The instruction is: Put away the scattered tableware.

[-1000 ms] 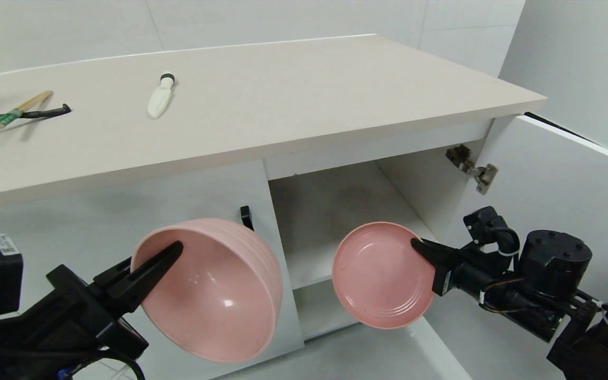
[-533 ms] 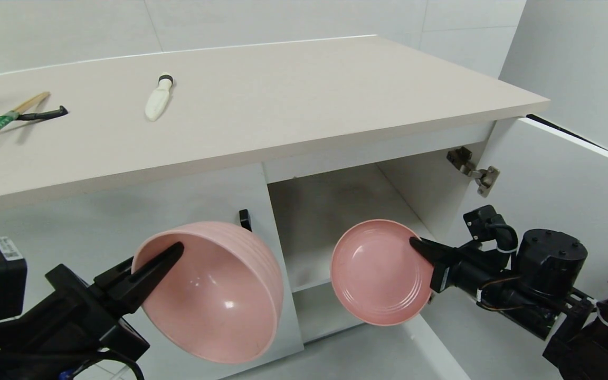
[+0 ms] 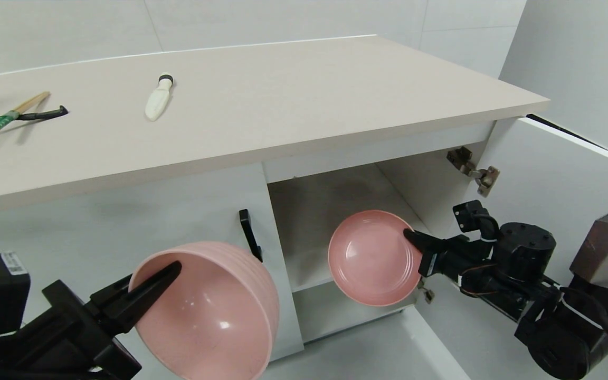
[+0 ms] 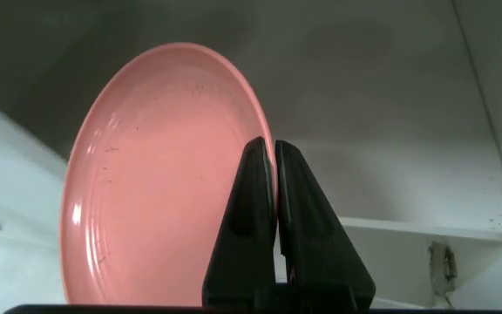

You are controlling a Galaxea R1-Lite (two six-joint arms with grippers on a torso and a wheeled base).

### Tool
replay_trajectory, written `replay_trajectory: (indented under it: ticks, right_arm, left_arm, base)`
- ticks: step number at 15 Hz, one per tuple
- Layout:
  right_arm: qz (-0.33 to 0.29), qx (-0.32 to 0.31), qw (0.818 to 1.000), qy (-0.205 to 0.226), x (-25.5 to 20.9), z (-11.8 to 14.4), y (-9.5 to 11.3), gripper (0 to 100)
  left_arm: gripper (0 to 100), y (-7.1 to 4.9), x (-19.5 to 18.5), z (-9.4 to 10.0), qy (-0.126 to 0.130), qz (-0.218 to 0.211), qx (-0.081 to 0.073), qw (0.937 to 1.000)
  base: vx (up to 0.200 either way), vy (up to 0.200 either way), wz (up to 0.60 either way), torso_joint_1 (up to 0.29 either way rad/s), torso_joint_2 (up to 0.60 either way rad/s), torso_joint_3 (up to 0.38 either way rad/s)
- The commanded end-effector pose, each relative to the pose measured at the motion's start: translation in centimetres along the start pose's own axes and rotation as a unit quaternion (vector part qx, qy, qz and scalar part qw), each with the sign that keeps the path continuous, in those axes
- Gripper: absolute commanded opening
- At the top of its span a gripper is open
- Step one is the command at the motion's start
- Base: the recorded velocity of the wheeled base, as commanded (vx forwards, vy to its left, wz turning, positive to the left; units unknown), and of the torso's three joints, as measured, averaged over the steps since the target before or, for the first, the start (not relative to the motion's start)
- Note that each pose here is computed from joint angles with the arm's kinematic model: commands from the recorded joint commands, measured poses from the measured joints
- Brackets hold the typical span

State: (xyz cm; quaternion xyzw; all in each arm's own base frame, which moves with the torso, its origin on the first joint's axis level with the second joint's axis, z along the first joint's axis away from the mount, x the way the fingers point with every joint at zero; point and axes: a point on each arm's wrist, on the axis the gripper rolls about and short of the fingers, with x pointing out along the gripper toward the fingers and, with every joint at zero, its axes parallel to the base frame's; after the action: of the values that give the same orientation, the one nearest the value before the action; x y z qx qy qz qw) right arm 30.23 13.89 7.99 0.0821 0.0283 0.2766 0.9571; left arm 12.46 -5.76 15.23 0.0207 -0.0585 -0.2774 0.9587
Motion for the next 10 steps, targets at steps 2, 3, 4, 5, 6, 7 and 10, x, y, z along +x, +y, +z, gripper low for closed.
replay_trajectory:
  ticks: [2,3,4,5,6,7,10]
  right_arm:
    - [-0.007,0.011,1.000,0.015,1.8,-2.1,-0.9,0]
    - [-0.007,0.012,1.000,0.015,2.1,-2.3,-1.0,0]
    - [-0.006,0.012,1.000,0.008,2.7,-2.3,-1.1,0]
    - [-0.006,0.011,1.000,0.004,3.1,-2.3,-1.2,0]
    - [-0.007,0.013,1.000,0.001,3.4,-2.4,-1.4,0]
    - [-0.008,0.013,1.000,0.002,3.6,-2.7,-1.5,0]
    - [-0.016,0.013,1.000,0.003,4.3,-3.4,-2.3,0]
  left_arm:
    - [0,-0.3,-1.9,0.8,-0.013,0.001,0.000,0.9999]
    - [0,-0.3,-2.2,0.9,-0.012,0.001,-0.001,0.9999]
    - [0,-0.4,-2.6,1.0,-0.014,0.001,-0.002,0.9999]
    - [0,-0.4,-2.8,1.0,-0.014,0.001,-0.004,0.9999]
    - [0,-0.4,-2.8,1.0,-0.015,0.001,-0.004,0.9999]
    - [0,-0.4,-2.8,1.0,-0.015,0.001,-0.004,0.9999]
    - [0,-0.4,-2.7,1.0,-0.012,0.001,-0.004,0.9999]
  base:
    - [0.000,0.000,0.00,0.000,0.00,0.000]
    - [0.000,0.000,0.00,0.000,0.00,0.000]
    - [0.000,0.000,0.00,0.000,0.00,0.000]
    - [0.000,0.000,0.00,0.000,0.00,0.000]
    - [0.000,0.000,0.00,0.000,0.00,0.000]
    - [0.000,0.000,0.00,0.000,0.00,0.000]
    - [0.000,0.000,0.00,0.000,0.00,0.000]
